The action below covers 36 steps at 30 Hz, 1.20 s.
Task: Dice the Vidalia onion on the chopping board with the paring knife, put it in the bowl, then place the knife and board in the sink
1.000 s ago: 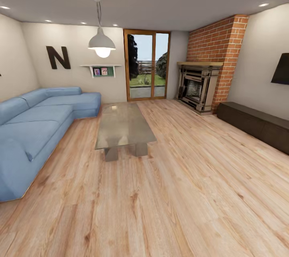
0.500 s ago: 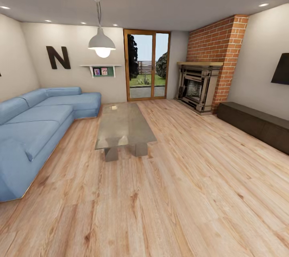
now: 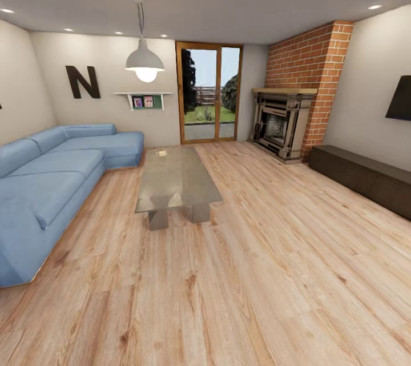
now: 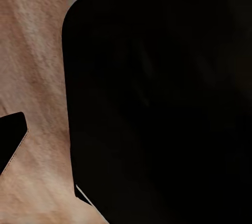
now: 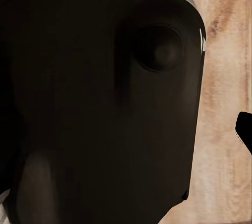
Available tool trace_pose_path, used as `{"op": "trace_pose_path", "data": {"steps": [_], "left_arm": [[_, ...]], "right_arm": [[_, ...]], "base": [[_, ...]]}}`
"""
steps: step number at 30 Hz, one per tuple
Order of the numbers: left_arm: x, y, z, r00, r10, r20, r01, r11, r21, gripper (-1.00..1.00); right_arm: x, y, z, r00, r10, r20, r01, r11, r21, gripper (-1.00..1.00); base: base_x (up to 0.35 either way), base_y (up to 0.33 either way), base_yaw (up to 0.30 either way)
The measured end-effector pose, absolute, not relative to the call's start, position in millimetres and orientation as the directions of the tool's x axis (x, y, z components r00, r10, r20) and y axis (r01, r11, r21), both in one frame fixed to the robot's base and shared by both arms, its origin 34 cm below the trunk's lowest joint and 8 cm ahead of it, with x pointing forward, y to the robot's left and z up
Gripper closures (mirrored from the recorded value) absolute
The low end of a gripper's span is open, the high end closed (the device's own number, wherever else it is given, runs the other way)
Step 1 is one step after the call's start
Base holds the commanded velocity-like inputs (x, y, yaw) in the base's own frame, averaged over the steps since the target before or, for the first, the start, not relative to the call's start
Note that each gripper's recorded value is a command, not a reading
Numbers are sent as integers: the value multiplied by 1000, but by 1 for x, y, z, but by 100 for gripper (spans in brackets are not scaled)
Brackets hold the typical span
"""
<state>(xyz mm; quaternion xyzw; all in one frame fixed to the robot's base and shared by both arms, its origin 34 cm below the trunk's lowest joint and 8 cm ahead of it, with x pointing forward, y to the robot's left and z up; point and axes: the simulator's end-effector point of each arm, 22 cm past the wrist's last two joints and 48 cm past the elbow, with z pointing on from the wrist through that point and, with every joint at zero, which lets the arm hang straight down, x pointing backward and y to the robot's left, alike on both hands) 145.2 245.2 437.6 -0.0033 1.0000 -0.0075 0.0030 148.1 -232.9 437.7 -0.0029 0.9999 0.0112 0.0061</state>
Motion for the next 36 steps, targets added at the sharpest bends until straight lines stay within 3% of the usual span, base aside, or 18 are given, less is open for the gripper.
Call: {"op": "trace_pose_path", "data": {"steps": [6,13,20,26,36], "left_arm": [[202,260,441,-992,-6,-126,-7,1000,7,-100],[270,279,455,-963,0,-269,-9,1000,30,-100],[381,287,502,-864,16,-502,-7,999,43,-100],[410,294,520,-805,26,-593,-7,999,54,-100],[395,294,511,-819,24,-573,-11,998,57,-100]], "right_arm": [[182,-233,440,-993,-4,-120,-6,1000,22,-100],[273,-236,457,-936,0,-353,-6,1000,16,-100],[418,-239,526,-761,5,-649,-4,1000,12,-100],[446,-238,548,-700,7,-715,-5,1000,15,-100],[442,-234,550,-653,11,-757,-9,1000,23,-100]], "base": [[0,0,0],[0,0,0],[0,0,0],[0,0,0],[0,0,0]]}}
